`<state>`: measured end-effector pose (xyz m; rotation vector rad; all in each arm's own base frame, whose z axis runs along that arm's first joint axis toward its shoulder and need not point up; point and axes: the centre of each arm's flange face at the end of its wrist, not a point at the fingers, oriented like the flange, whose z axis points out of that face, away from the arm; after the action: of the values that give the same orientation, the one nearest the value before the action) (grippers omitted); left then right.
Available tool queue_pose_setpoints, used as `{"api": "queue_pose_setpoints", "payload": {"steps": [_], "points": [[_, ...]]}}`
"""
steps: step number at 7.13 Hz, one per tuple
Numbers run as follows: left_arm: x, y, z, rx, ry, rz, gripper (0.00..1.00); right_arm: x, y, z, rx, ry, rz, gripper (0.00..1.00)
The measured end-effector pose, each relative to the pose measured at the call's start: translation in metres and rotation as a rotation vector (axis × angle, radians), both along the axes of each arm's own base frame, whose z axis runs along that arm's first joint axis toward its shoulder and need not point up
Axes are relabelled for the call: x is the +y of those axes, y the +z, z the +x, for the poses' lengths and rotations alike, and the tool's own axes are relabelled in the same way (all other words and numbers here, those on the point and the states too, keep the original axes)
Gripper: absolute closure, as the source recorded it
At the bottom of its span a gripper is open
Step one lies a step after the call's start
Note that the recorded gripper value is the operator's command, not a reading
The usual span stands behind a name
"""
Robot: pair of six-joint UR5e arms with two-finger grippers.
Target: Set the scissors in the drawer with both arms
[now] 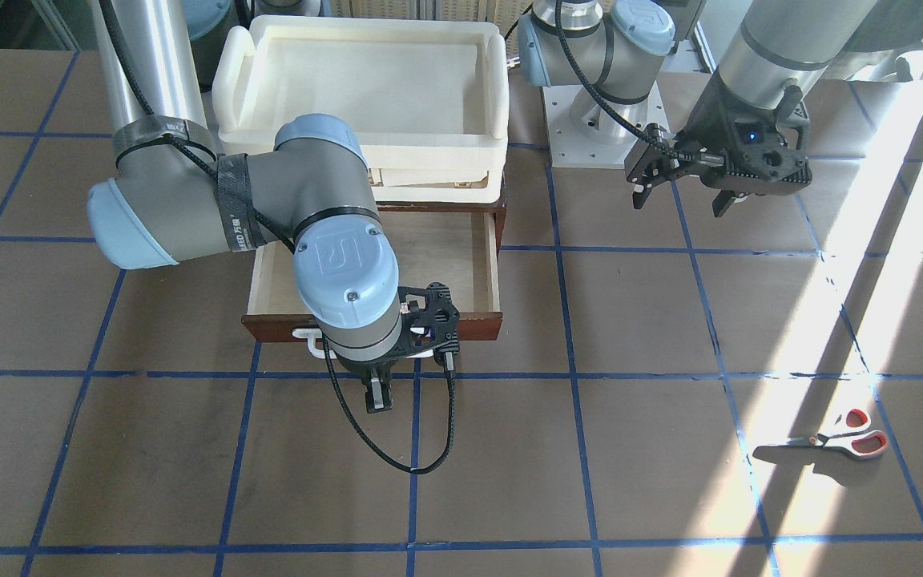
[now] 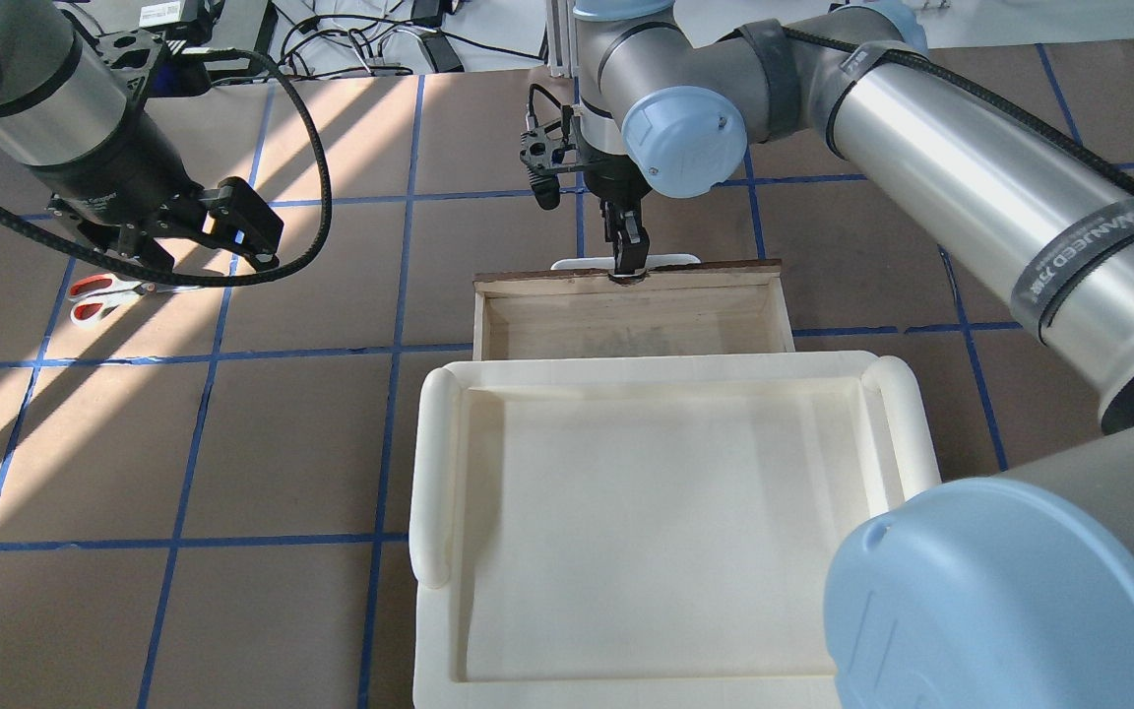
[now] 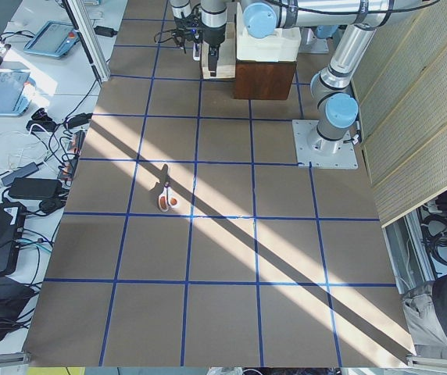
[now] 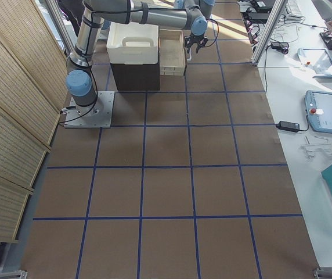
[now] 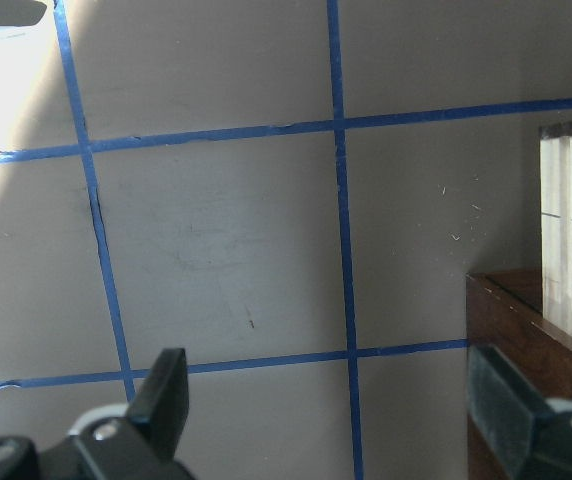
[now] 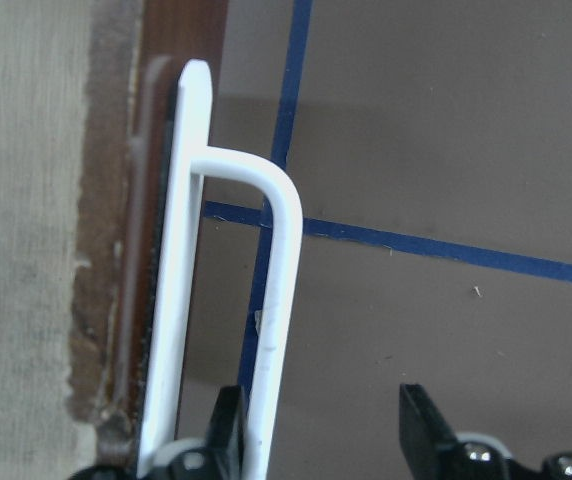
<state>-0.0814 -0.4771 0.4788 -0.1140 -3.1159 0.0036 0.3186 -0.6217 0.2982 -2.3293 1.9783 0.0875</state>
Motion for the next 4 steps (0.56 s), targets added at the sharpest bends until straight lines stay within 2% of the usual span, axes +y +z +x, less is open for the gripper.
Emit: {"api": "queue_pose_setpoints", "payload": {"steps": [1, 4], "points": [[-0.0005, -0.0006, 0.0009, -0.002, 0.001, 0.001, 0.0, -0.0068, -0.0004, -0.0079, -0.012, -0.014, -0.006, 0.25], [-0.0011, -0.0012, 0.0021, -0.005, 0.003, 0.002, 0.0, -0.0144, -0.0068, -0.016, -0.027, -0.032, 0.0, 0.26]]}}
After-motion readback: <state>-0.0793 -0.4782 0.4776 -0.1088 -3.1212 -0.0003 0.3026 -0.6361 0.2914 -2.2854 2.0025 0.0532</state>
